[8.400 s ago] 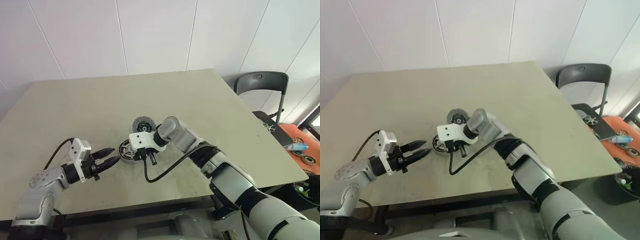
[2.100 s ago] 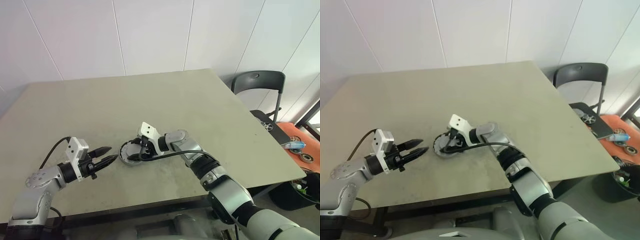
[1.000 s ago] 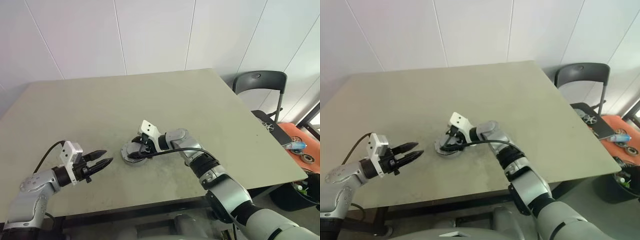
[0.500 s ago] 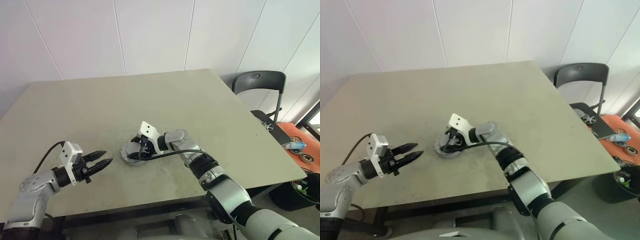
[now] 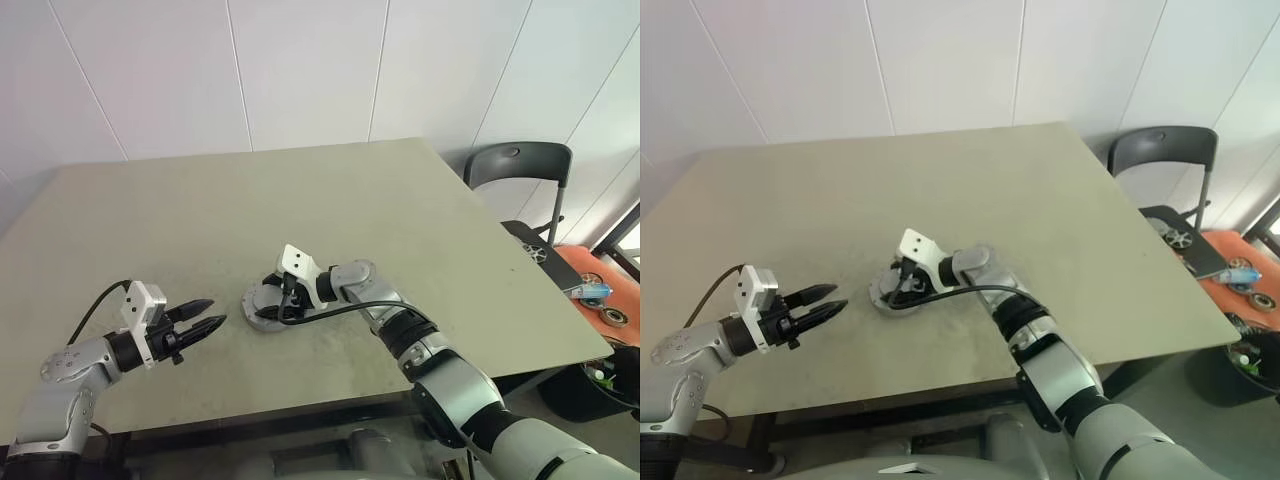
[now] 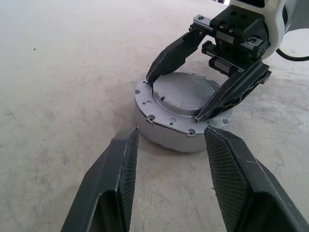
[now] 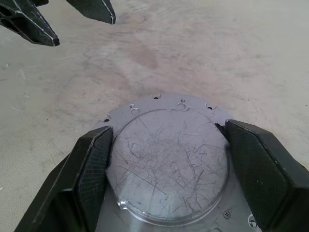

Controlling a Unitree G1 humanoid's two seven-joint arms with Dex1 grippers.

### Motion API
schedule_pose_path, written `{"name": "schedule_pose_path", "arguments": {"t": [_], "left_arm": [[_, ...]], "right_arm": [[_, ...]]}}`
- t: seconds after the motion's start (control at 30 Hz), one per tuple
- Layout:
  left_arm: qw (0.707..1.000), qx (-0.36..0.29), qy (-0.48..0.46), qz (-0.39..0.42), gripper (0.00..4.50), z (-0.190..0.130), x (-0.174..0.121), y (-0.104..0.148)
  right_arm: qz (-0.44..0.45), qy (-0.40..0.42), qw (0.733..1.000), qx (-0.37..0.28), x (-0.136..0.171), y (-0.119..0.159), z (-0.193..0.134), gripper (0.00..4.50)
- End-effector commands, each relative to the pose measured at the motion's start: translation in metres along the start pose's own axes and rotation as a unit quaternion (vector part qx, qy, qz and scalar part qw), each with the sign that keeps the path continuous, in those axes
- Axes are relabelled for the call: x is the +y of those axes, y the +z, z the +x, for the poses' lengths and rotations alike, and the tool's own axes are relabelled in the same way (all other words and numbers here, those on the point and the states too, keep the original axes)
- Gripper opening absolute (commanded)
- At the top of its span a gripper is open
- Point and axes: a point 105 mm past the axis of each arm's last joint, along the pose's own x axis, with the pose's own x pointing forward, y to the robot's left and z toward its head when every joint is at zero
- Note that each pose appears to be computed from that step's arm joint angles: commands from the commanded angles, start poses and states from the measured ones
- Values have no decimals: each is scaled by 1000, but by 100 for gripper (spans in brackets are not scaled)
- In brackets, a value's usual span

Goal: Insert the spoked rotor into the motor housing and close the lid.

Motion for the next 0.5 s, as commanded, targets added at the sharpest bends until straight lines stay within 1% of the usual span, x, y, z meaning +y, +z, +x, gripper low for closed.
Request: {"name": "schedule_pose_path", "arguments": {"t": [0.03, 0.1, 0.3, 0.5], "left_arm": [[1000, -15, -7, 26, 232, 2, -1, 16], [1000, -14, -6, 25, 232, 2, -1, 15], [1000, -15, -9, 25, 232, 4, -2, 12], [999, -16, -12, 29, 232, 6, 4, 15]], "right_arm": [[27, -2, 998, 52, 3, -29, 0, 340], [39, 10, 997, 59, 5, -33, -1, 340], [87, 94, 988, 87, 29, -42, -3, 340], [96, 90, 986, 105, 28, -45, -4, 340]]}}
